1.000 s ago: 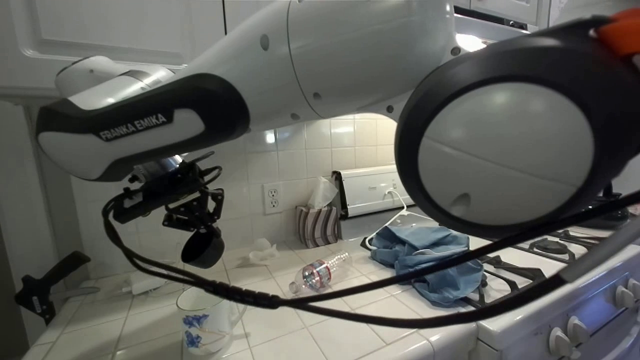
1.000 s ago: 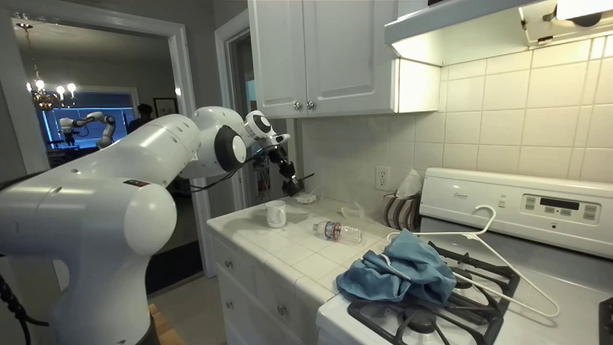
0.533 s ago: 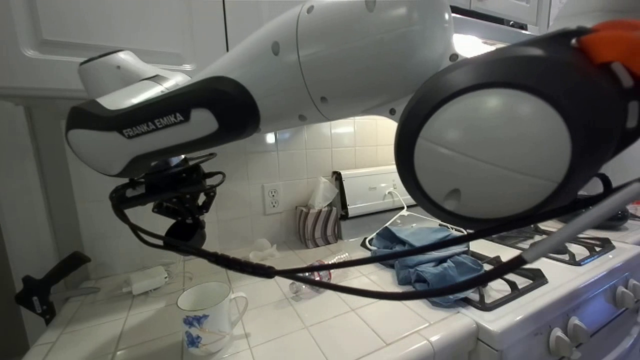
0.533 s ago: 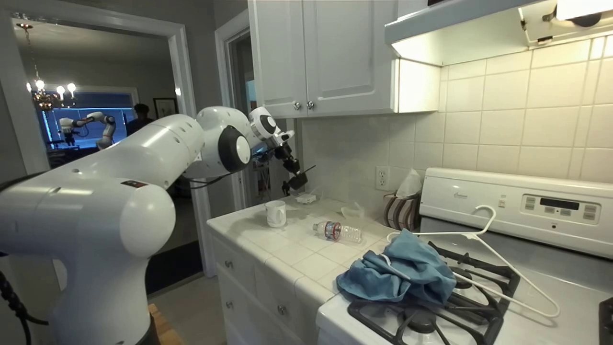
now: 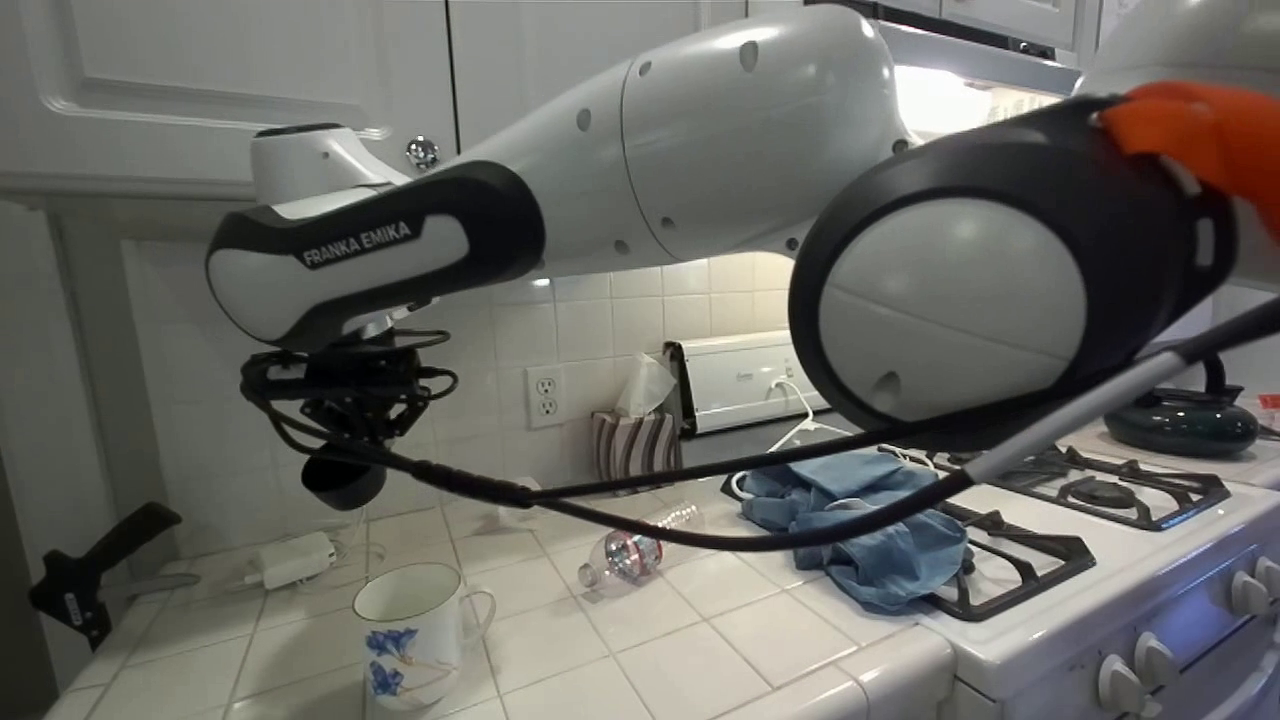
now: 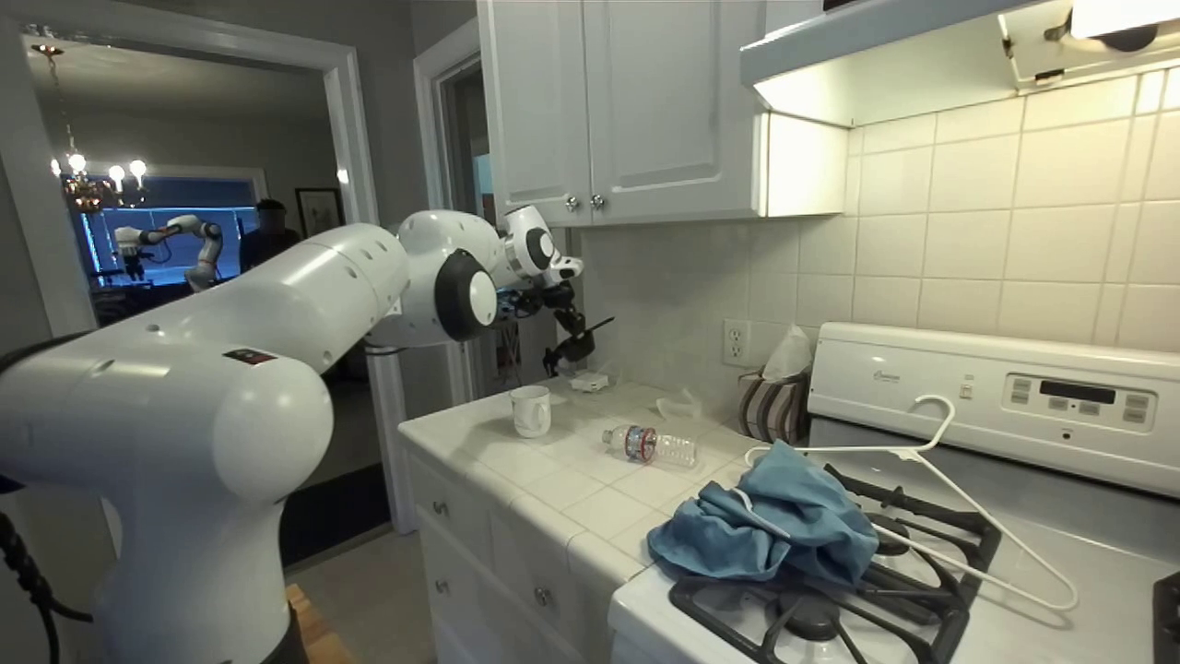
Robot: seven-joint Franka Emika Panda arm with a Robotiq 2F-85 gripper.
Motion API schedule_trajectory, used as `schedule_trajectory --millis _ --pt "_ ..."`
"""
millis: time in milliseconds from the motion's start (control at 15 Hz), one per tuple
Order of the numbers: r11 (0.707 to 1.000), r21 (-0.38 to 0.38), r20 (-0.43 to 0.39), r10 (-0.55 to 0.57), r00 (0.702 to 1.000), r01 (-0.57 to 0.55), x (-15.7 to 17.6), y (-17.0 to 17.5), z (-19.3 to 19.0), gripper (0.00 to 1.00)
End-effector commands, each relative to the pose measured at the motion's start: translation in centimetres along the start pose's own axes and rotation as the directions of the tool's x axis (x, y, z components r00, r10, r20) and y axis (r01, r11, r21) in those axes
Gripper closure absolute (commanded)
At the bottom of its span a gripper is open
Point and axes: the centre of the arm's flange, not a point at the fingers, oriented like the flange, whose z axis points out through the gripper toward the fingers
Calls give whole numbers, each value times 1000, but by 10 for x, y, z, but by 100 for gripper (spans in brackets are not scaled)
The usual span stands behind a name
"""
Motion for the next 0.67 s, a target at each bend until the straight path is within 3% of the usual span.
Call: schedule_trajectory --millis 0,600 --pt "1000 18 4 10 1000 -10 2 1 4 99" --pt "1000 3 3 -2 1000 2 -1 1 10 99"
